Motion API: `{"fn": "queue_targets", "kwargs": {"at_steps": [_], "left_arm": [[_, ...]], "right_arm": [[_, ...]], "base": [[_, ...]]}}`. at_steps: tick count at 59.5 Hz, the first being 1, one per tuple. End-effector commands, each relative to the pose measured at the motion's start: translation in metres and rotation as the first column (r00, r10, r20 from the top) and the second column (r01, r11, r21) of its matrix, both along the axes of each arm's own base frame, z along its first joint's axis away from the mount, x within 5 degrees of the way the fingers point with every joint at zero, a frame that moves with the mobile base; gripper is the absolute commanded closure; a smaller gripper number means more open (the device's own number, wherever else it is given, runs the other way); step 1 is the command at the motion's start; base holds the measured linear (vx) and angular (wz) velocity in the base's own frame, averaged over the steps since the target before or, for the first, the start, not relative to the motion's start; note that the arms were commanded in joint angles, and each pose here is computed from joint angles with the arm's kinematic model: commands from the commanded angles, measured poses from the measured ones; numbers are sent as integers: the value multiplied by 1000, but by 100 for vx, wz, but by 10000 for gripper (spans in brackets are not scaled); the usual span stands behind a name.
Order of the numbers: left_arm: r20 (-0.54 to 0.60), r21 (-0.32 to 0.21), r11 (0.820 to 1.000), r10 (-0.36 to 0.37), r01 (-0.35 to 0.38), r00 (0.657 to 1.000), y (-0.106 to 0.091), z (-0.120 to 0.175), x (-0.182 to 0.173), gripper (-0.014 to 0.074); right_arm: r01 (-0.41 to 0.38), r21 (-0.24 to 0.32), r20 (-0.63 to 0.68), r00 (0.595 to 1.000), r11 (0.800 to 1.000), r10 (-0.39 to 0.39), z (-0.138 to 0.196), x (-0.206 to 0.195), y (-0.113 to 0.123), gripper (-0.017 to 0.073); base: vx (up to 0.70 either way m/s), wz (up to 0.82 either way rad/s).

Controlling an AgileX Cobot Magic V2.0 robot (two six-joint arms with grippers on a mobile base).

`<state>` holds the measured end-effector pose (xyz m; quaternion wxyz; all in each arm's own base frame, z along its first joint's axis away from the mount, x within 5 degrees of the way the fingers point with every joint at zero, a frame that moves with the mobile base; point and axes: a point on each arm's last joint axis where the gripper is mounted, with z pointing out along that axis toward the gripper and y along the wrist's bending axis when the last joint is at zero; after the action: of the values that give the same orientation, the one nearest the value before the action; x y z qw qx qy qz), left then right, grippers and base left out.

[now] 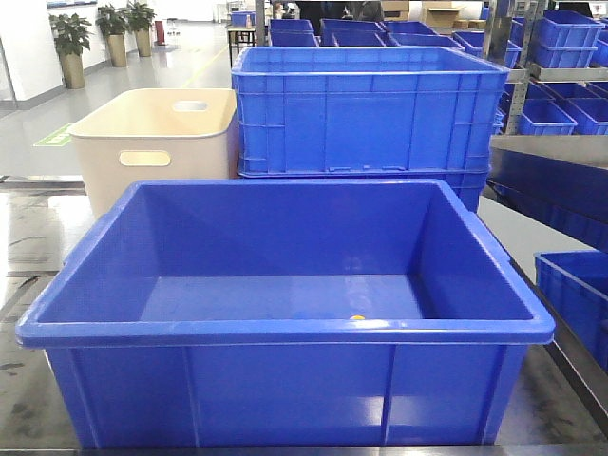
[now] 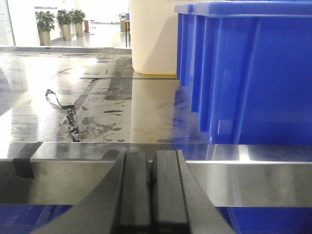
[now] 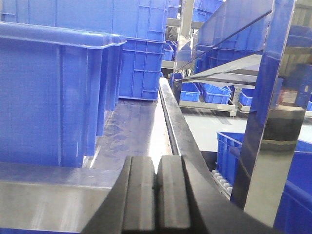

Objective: Pick red and yellow blocks into blue bin

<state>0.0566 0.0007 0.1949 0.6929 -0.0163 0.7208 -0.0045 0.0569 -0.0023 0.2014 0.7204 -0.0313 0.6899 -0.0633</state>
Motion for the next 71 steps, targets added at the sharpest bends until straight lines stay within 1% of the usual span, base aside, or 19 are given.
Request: {"fn": "queue_targets", "kwargs": {"at_steps": [1,6,10,18,27,47,59,71], "left_arm": [[118,-16,1000,4,-2,993,0,14,-2,601],[118,-16,1000,4,-2,993,0,14,-2,601],[118,-16,1000,4,-2,993,0,14,-2,601],[118,-16,1000,4,-2,993,0,14,-2,601],[118,-16,1000,4,-2,993,0,14,-2,601],[118,-16,1000,4,-2,993,0,14,-2,601],[118,-16,1000,4,-2,993,0,14,-2,601],[118,-16,1000,4,-2,993,0,14,-2,601]], "right_arm": [[11,-21,101,995,1000,-9,7,-1,-1,569],[3,-22,106,994,1000,-1,8,-2,0,569],[-3,-4,113,994,1000,3,8,-2,0,569],[-5,-10,137,991,1000,6,10,-2,1,569],[-7,2,141,990,1000,7,11,-2,1,569],[-7,0,140,990,1000,7,11,-2,1,569],[-42,-3,140,989,999,42,11,-2,3,569],[-41,-3,140,989,999,41,11,-2,3,569]], "base": [[0,0],[0,0],[0,0],[0,0],[0,0],[0,0],[0,0],[0,0]]}}
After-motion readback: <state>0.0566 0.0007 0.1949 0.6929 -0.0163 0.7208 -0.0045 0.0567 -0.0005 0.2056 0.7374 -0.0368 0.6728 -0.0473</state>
